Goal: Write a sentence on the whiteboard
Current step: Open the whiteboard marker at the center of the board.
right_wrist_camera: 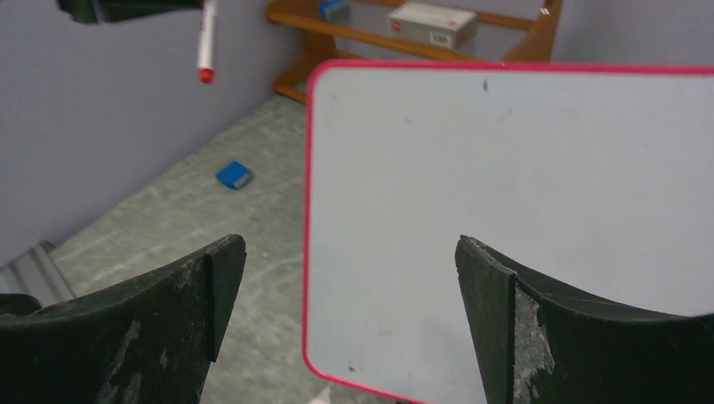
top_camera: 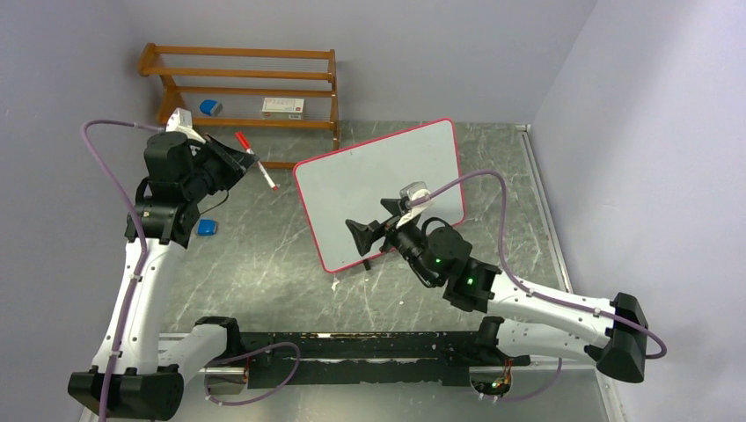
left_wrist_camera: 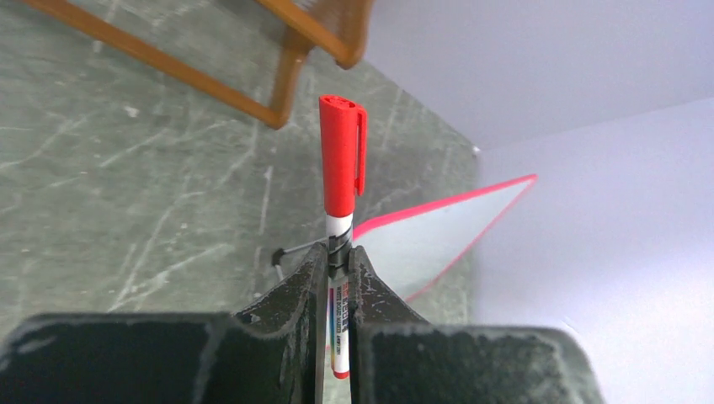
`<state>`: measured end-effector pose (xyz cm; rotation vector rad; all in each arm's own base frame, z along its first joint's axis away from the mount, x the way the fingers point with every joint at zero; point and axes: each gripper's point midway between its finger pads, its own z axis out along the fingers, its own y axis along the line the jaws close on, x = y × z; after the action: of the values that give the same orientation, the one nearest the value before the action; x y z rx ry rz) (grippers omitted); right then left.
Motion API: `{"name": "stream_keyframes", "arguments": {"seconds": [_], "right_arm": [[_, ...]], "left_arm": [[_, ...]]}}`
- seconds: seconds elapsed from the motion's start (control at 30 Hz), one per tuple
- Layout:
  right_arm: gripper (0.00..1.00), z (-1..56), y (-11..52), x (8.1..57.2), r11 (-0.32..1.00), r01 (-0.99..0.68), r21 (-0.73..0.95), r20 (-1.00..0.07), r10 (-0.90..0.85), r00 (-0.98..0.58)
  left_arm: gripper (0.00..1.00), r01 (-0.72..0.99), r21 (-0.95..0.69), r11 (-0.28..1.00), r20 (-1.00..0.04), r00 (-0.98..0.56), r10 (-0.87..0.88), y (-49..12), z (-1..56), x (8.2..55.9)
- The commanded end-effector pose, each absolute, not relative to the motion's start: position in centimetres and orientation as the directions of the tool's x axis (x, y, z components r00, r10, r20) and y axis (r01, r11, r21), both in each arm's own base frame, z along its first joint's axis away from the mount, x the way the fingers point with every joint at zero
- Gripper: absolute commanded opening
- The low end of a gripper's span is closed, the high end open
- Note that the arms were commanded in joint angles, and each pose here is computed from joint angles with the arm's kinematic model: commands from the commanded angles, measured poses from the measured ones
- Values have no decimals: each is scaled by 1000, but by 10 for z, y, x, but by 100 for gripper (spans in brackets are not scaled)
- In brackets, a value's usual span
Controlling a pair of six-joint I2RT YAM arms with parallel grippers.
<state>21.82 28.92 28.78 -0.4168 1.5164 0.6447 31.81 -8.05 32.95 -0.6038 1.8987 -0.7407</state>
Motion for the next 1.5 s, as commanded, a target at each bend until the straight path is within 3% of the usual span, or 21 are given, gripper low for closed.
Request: {"name": "stream_keyframes", "arguments": {"seconds": [0.0, 0.47, 0.63, 1.23, 1.47], "right_arm": [[100, 343, 304, 214, 698, -693, 182, -959, 282, 32], [98, 384, 327, 225, 652, -713, 259, -874, 472, 114], [93, 392, 330, 228, 658, -710, 253, -863, 484, 141], [44, 384, 342, 246, 692, -683, 232, -870, 462, 172], [32, 383, 340, 248, 695, -681, 232, -868, 463, 177]], "left_arm": [[5, 69, -815, 576, -548, -418, -724, -111, 374, 314], [5, 159, -941, 300, -338, -506, -793, -199, 389, 292], [5, 155, -952, 262, -304, -526, -794, -213, 389, 283], [5, 154, -968, 197, -250, -582, -774, -235, 390, 261], [5, 147, -971, 190, -240, -603, -760, -240, 385, 259]]}}
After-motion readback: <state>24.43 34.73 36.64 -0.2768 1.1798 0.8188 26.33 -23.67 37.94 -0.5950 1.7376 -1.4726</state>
